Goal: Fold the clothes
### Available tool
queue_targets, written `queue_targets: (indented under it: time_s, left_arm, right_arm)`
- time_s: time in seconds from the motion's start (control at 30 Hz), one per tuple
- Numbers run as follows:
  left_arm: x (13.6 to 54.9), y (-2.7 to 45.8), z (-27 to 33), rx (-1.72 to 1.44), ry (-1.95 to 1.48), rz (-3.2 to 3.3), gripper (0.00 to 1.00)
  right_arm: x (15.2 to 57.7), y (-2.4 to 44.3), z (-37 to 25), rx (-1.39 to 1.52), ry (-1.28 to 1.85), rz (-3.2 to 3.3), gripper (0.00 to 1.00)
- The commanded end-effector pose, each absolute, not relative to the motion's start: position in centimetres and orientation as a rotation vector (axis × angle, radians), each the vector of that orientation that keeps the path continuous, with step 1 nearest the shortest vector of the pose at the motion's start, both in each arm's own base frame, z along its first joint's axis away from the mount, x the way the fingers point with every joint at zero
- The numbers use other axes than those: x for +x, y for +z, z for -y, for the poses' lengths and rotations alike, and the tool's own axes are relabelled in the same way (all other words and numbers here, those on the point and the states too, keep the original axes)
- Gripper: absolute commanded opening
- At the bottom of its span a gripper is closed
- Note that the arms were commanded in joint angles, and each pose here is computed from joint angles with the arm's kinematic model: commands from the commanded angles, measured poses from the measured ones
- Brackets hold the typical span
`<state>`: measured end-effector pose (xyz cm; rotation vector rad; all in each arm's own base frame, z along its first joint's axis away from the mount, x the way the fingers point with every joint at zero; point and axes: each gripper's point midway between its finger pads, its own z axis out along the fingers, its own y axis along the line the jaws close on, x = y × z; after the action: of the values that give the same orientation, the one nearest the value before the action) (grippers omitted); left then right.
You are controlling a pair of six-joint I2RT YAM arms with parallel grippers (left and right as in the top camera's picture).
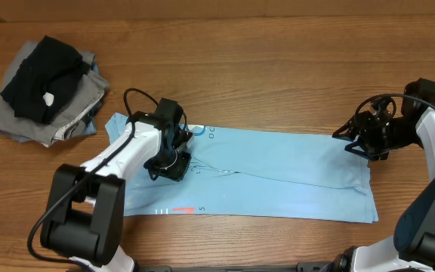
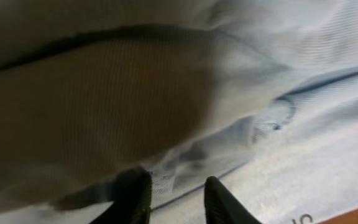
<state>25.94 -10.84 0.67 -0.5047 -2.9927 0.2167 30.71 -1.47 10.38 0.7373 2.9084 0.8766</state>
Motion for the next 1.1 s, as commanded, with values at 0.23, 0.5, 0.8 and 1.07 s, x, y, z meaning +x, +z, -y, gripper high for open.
queue_targets:
  time_s: [0.23,0.5,0.8,1.07]
  left_arm:
    - [25.8,-0.7,10.5,-0.560,0.172,2.963,0.04]
    - [25.6,1.3,10.4,-0.533,0.158,2.915,0.04]
    - [26.4,5.9,11.8,-0.518,0.239,2.882,0.04]
    - [22.5,7.0,12.4,-0.434,0.345,2.719,0.04]
  right_arm:
    - [30.9,11.3,2.0,0.716,0.825,-2.887,0.53]
    - [31.1,11.2,2.2,0.713,0.811,-2.885,0.53]
    - [31.0,11.2,2.2,0.713,0.811,-2.886,0.53]
    - [31.0,11.1,2.3,0.714,0.797,-2.890,0.53]
